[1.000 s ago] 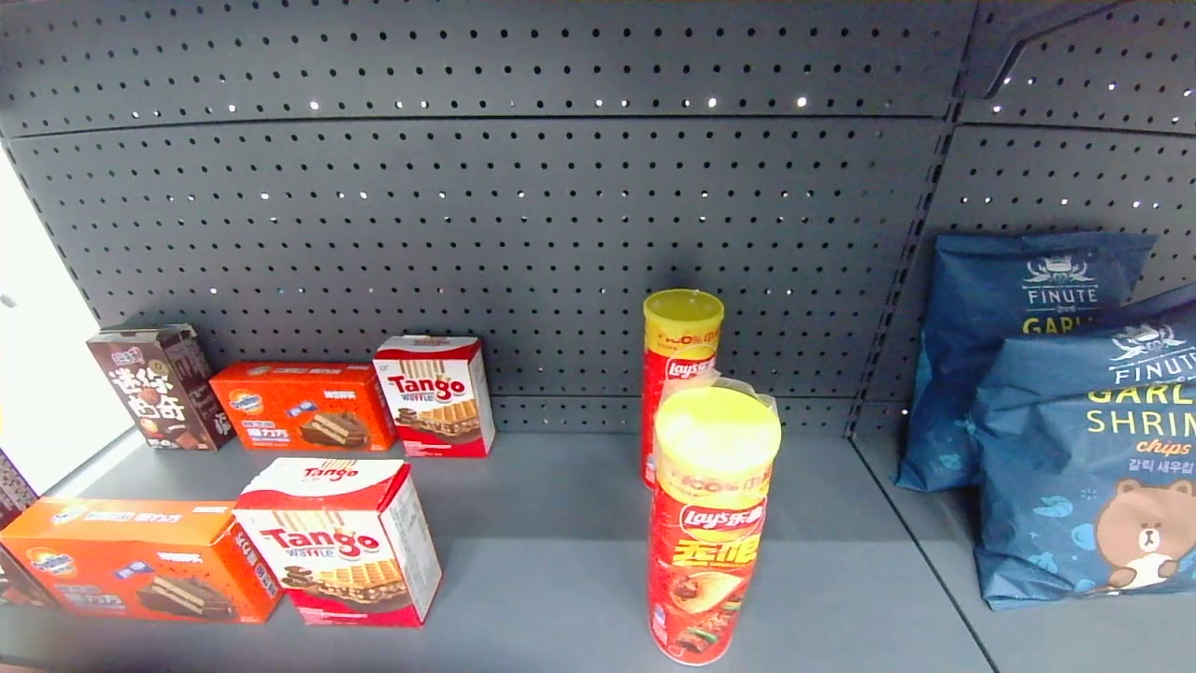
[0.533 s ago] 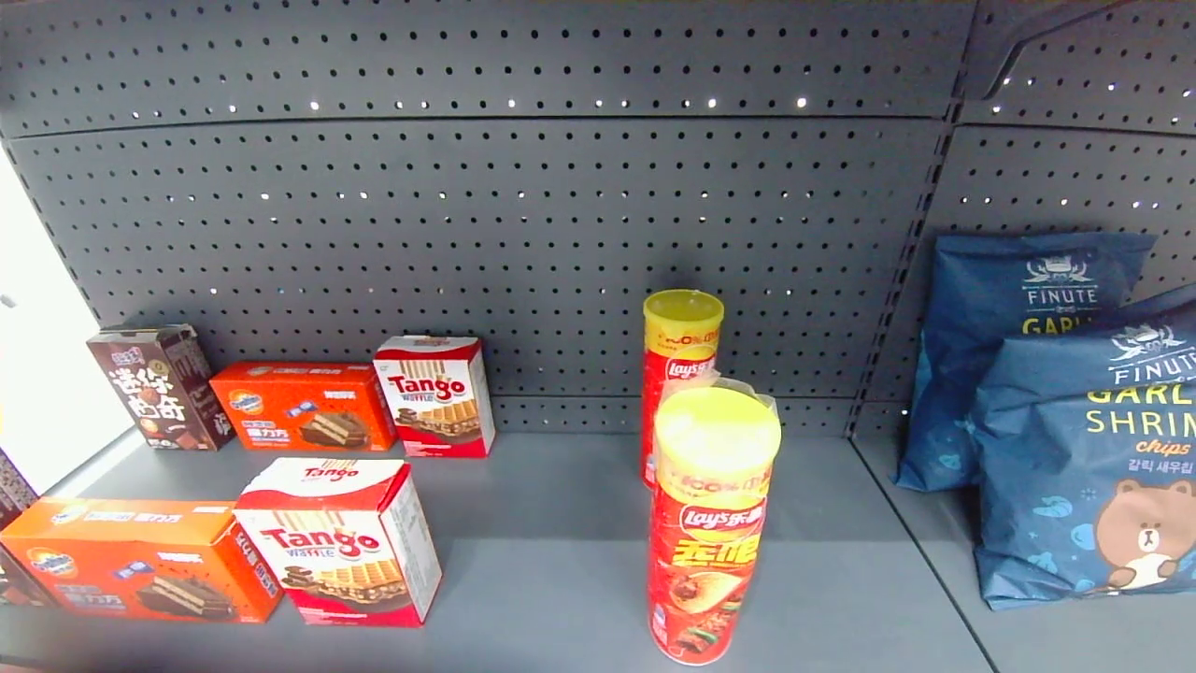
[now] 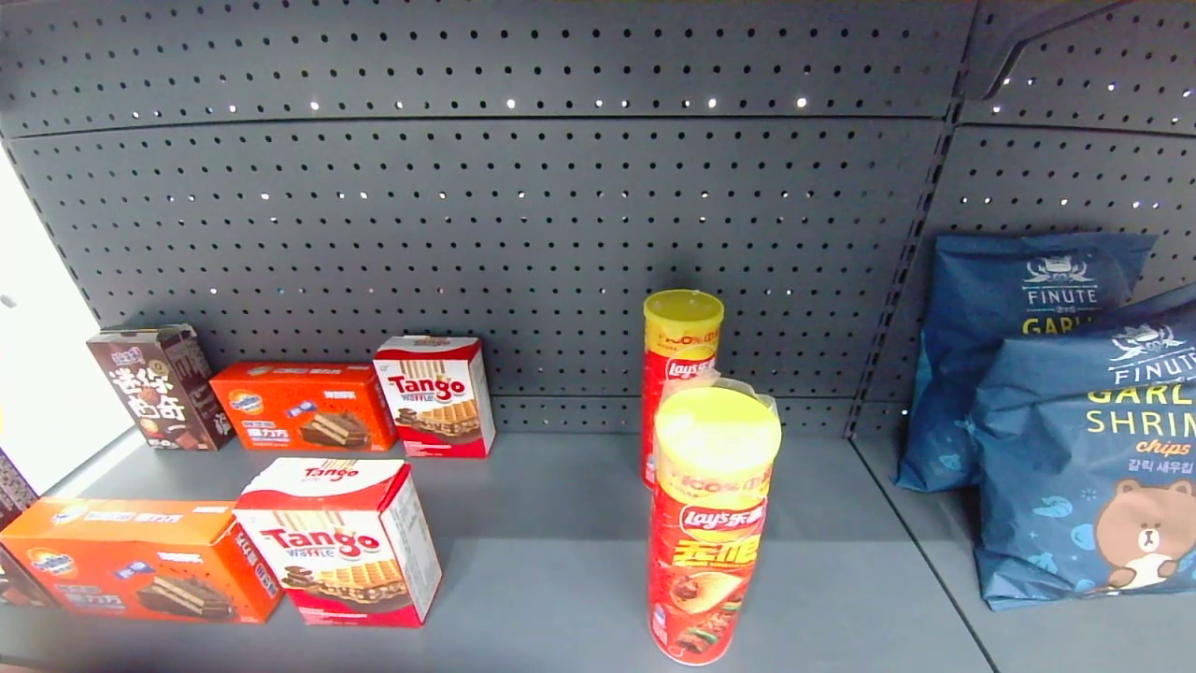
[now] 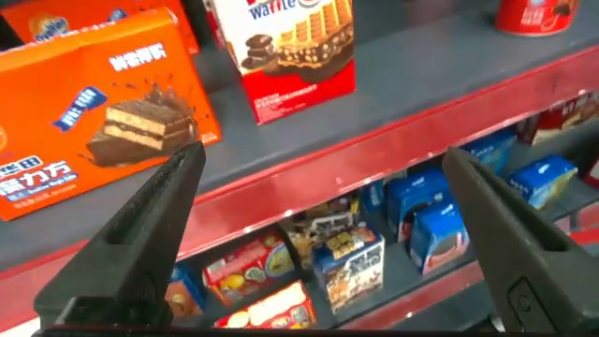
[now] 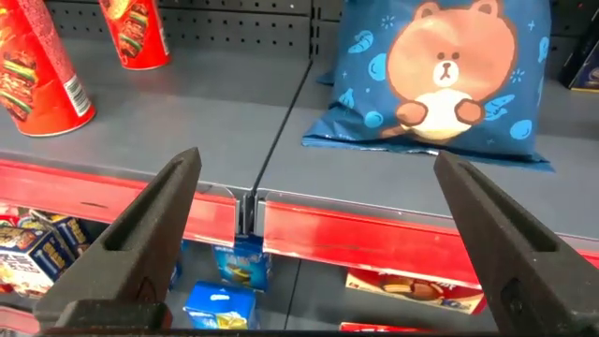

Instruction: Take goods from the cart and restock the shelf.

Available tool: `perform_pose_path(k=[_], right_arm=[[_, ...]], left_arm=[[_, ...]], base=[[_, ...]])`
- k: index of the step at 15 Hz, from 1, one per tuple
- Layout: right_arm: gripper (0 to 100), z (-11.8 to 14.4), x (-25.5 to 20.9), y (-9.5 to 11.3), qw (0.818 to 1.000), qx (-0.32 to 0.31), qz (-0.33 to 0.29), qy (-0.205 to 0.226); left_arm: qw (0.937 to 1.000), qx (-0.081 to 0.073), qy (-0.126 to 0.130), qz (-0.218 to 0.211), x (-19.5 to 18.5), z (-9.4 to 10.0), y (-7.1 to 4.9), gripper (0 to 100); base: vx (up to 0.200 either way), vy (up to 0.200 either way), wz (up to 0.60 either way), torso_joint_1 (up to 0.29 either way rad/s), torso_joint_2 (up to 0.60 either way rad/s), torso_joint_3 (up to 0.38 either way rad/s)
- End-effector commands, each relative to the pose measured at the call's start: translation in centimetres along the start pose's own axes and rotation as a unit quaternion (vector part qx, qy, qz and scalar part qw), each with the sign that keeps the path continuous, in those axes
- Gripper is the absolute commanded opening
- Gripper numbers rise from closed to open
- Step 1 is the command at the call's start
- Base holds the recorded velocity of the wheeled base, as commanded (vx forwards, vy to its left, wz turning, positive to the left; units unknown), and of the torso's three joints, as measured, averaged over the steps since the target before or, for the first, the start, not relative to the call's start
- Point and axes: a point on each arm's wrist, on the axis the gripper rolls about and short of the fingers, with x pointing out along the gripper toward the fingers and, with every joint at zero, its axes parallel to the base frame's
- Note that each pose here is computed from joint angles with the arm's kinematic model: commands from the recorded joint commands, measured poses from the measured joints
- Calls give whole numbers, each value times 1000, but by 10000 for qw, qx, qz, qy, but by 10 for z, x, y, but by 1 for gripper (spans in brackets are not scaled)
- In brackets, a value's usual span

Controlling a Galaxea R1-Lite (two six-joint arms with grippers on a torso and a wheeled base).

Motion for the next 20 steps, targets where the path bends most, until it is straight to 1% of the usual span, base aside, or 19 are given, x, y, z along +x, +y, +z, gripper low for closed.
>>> perform_pose_path(k=[1,2,3,4,6,7,8,9,10,11,12,13,14,15,16,17,18,19,20], right_arm=[[100,0,0,0,10000,4,10,20],[100,0,0,0,10000,5,17,27],[100,0,0,0,10000,5,17,27],[100,0,0,0,10000,5,17,27],[100,0,0,0,10000,4,10,20],[100,0,0,0,10000,5,17,27],[100,0,0,0,10000,5,25,27],[100,0,0,0,10000,4,17,20],[100,0,0,0,10000,4,2,20],[100,0,0,0,10000,12,-13,20],[100,0,0,0,10000,12,-13,20],[100,0,0,0,10000,12,-21,20],[100,0,0,0,10000,-3,-13,20],[100,0,0,0,9999,-111,2,20],[100,0,0,0,9998,-187,18,20],[100,0,0,0,9998,-194,33,27],[100,-1,0,0,9998,-168,-80,76],[100,-7,0,-2,9985,-5,-407,363],[100,-8,0,-2,9977,53,-547,407]], left_arm=[[9995,94,-261,129,-4,-1,-1,100],[9991,199,-265,256,-4,-2,0,100],[9977,224,-315,551,-3,-2,1,100],[9966,204,-371,705,-2,-2,2,100],[9975,149,-386,565,-2,-2,1,100],[9984,184,-484,-218,-2,-2,-2,100],[9960,221,-552,-671,-2,-1,-4,100],[9959,183,-546,-705,-2,-2,-4,100],[9978,161,-499,-403,-2,-2,-3,100],[9988,111,-435,214,-2,-3,0,100],[9988,111,-435,214,-2,-3,0,100],[9986,-9,-423,330,-1,-3,0,100],[9986,61,-422,318,-1,-3,0,100],[9993,87,-354,63,0,-8,-1,100],[9985,39,-384,-383,1,-9,-3,100],[9978,-10,-398,-522,1,-9,-4,100],[9977,-9,-401,-545,1,-9,-4,100],[9976,-8,-402,-560,1,-9,-4,100],[9977,-8,-401,-553,1,-9,-4,100]], base=[[0,0,0,0,0,0],[0,0,0,0,0,0],[0,0,0,0,0,0],[0,0,0,0,0,0],[0,0,0,0,0,0],[0,0,0,0,0,0],[0,0,0,0,0,0],[0,0,0,0,0,0],[0,0,0,0,0,0],[0,0,0,0,0,0],[0,0,0,0,0,0],[0,0,0,0,0,0],[0,0,0,0,0,0],[0,0,0,0,0,0],[0,0,0,0,0,0],[0,0,0,0,0,0],[0,0,0,0,0,0],[0,0,0,0,0,0],[0,0,0,0,0,0]])
